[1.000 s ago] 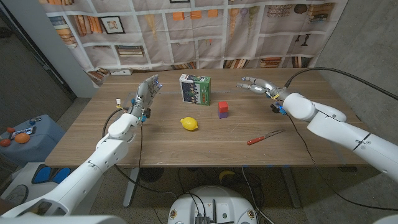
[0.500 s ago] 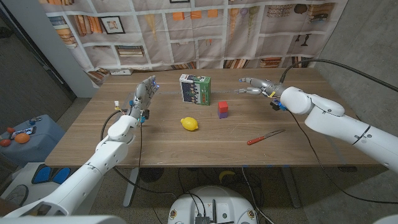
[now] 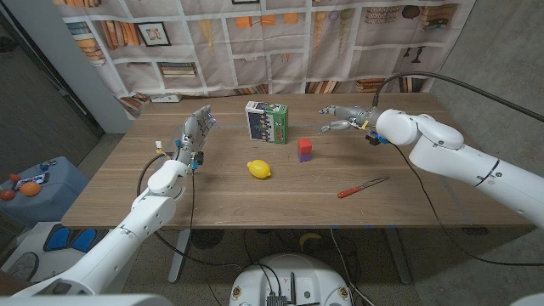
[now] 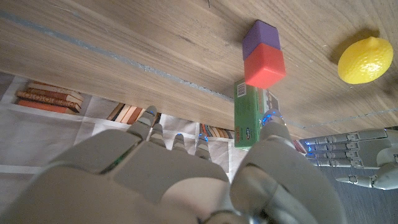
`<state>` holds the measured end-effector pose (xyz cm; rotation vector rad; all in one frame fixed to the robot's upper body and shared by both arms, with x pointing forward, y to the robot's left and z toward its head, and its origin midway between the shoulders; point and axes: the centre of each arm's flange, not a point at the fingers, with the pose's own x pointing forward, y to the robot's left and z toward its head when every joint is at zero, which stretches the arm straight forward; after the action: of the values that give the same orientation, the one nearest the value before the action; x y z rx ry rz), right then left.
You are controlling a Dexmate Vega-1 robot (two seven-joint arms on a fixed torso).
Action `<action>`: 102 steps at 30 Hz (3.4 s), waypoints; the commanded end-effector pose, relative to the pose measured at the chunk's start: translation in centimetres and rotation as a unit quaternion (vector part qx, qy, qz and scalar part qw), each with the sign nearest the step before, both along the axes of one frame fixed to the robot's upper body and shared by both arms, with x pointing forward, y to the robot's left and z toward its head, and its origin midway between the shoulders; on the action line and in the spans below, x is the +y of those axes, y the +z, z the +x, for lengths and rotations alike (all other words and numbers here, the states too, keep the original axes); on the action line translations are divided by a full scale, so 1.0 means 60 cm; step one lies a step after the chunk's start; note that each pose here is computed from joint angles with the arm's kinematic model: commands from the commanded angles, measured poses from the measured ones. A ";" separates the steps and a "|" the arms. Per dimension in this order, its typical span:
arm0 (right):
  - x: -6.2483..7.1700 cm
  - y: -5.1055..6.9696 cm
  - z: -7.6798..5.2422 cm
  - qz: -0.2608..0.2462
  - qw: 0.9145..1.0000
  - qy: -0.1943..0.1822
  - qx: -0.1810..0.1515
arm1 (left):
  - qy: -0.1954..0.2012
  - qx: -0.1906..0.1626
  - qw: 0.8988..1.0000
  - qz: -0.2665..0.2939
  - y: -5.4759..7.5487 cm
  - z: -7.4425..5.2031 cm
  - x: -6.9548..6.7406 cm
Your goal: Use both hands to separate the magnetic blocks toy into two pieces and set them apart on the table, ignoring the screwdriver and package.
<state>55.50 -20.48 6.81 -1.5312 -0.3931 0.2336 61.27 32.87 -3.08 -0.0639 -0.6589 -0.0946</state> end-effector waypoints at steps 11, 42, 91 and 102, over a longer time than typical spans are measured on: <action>0.063 0.013 -0.008 -0.102 0.994 -0.024 0.042 | 0.001 0.010 1.000 -0.002 -0.008 -0.001 0.002; 0.122 0.002 0.022 -0.196 0.977 -0.058 0.064 | 0.002 0.021 1.000 -0.005 -0.014 0.005 -0.005; 0.156 -0.033 0.037 -0.186 0.980 -0.071 -0.009 | -0.003 0.037 0.999 -0.013 -0.031 0.014 -0.017; 0.160 -0.035 0.041 -0.174 0.982 -0.072 -0.021 | -0.002 0.039 0.999 -0.015 -0.036 0.008 -0.013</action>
<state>57.77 -11.07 4.96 -1.9247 -0.2575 0.1919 62.05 31.89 -5.05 -0.0957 -0.5851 -0.0860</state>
